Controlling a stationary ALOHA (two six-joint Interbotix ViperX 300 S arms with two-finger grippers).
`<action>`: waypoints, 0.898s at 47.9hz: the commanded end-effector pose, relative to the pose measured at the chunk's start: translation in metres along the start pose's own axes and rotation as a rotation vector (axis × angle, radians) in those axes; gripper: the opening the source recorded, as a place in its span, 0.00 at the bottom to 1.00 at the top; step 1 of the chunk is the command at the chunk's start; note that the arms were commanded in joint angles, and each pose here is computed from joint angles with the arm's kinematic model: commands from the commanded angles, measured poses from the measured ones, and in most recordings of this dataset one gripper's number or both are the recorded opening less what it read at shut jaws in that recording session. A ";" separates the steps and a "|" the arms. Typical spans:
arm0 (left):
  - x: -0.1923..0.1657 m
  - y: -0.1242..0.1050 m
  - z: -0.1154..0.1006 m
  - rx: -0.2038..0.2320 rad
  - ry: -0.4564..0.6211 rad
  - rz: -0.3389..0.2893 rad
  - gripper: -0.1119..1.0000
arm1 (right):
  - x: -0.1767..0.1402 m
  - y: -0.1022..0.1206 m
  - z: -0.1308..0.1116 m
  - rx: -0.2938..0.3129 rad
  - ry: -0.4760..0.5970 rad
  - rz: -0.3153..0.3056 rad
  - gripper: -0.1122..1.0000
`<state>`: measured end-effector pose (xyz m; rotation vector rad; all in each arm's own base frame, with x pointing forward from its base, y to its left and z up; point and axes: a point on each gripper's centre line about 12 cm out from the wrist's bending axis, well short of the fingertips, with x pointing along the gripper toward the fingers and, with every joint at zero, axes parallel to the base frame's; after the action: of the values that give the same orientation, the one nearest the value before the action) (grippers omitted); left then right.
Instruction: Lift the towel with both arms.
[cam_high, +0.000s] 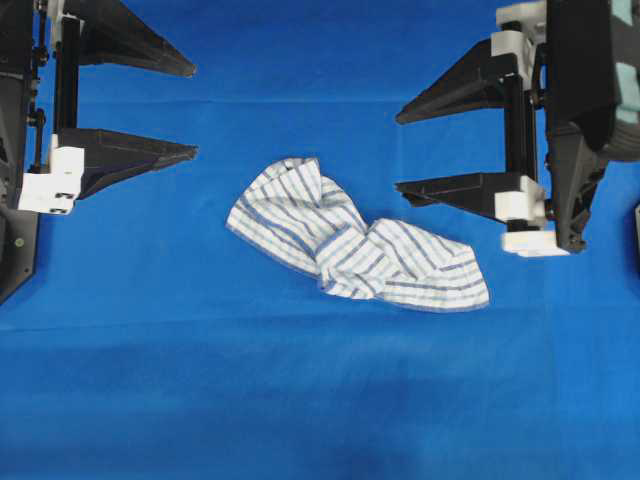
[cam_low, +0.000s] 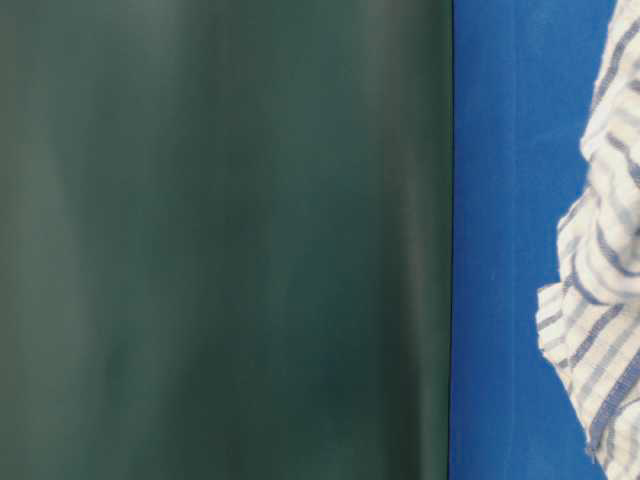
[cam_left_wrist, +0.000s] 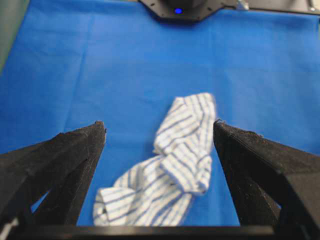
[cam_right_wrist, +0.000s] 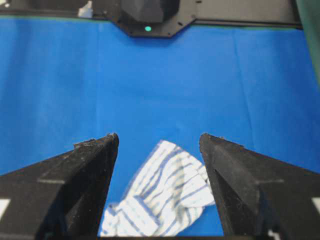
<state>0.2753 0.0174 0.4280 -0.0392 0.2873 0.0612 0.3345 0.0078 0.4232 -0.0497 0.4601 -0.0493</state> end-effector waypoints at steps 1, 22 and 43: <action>-0.004 -0.001 0.006 -0.001 -0.028 -0.003 0.93 | -0.008 -0.002 0.009 0.005 -0.037 -0.002 0.70; 0.043 -0.009 -0.053 0.010 0.085 -0.029 0.93 | 0.025 0.013 -0.046 0.084 0.067 0.033 0.70; 0.101 -0.011 -0.150 0.029 0.228 -0.036 0.93 | 0.087 0.054 -0.152 0.139 0.267 0.110 0.70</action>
<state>0.3257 0.0055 0.2615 -0.0221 0.5398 0.0186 0.3433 0.0426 0.2524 0.1082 0.7319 -0.0016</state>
